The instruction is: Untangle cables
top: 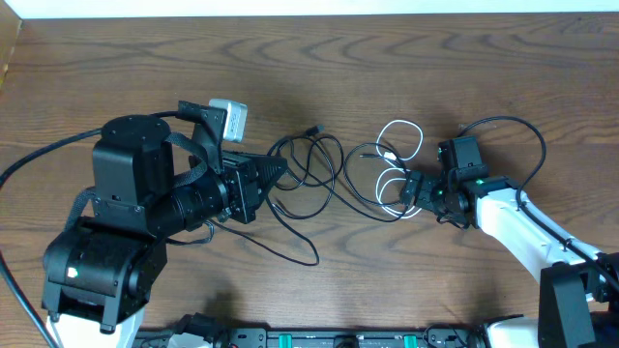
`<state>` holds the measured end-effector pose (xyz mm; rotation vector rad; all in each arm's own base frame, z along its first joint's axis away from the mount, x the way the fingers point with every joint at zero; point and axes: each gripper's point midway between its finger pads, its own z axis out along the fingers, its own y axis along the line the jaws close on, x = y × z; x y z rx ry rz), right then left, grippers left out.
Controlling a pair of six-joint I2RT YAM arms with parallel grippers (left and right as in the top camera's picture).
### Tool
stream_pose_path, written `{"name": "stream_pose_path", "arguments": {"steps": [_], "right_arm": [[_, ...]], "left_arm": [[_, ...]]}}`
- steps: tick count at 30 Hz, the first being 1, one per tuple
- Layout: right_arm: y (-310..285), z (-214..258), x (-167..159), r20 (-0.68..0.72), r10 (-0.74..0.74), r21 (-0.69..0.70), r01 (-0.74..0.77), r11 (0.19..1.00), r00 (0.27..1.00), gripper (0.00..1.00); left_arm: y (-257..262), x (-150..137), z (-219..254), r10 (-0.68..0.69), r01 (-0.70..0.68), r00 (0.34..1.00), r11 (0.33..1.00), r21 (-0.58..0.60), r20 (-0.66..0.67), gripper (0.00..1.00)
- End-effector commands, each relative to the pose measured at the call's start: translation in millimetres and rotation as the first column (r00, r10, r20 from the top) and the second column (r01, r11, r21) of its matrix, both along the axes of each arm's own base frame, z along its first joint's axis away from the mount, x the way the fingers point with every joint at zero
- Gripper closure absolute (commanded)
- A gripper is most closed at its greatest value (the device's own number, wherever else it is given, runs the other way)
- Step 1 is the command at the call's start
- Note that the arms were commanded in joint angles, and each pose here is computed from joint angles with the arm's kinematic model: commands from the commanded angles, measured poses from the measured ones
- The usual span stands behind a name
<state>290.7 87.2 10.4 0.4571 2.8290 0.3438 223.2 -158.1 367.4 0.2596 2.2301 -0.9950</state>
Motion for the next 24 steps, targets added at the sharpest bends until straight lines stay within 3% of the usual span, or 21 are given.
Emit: {"name": "stream_pose_path", "arguments": {"steps": [1, 24], "right_arm": [[-1.8, -0.3, -1.3, 0.0, -0.01, -0.009, 0.01, 1.0, 1.0, 0.01], [-1.8, -0.3, -1.2, 0.0, -0.01, -0.009, 0.01, 1.0, 1.0, 0.01]], "left_arm": [[0.4, 0.2, 4.3, 0.006, -0.006, 1.0, 1.0, -0.001, 0.01, 0.92], [0.8, -1.4, 2.1, 0.006, -0.006, 1.0, 1.0, 0.002, -0.003, 0.92]]}}
